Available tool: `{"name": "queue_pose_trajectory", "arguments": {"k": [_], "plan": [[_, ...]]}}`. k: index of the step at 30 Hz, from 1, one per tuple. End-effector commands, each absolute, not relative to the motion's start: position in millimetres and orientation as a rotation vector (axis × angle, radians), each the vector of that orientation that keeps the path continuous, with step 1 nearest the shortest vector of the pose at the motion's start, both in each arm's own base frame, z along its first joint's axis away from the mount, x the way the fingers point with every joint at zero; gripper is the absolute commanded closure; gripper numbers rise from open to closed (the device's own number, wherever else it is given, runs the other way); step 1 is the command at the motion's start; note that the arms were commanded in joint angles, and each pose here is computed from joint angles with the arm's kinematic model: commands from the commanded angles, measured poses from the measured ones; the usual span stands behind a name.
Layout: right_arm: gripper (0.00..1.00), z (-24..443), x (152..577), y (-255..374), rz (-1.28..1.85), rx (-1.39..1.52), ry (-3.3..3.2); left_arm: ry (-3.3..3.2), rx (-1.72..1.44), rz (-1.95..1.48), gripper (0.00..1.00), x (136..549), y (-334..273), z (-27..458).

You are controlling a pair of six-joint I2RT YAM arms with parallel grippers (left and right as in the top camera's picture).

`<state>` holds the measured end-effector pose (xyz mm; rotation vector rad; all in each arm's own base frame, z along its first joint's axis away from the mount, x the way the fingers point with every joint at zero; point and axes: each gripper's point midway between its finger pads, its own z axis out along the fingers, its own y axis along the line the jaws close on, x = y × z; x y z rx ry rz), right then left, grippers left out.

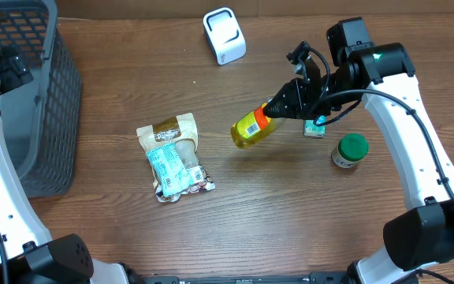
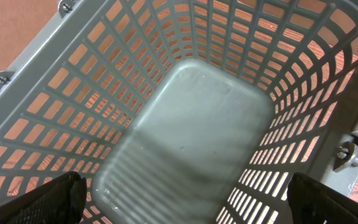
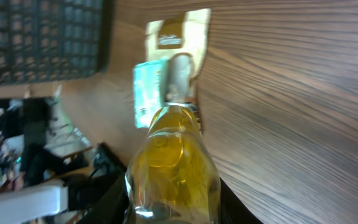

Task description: Scan the item barcode

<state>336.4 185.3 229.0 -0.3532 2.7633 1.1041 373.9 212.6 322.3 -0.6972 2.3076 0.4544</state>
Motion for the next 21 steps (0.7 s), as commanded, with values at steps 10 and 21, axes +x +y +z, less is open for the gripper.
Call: {"name": "queue_pose_trajectory", "arguments": {"k": [10, 21], "plan": [[0.73, 194, 344, 185, 0.656, -0.215, 2.905, 2.303, -0.667, 0.453, 0.01, 376, 211, 328], [0.73, 178, 349, 197, 0.315, -0.188, 2.887, 2.303, -0.667, 0.454, 0.01, 376, 211, 328]]}}
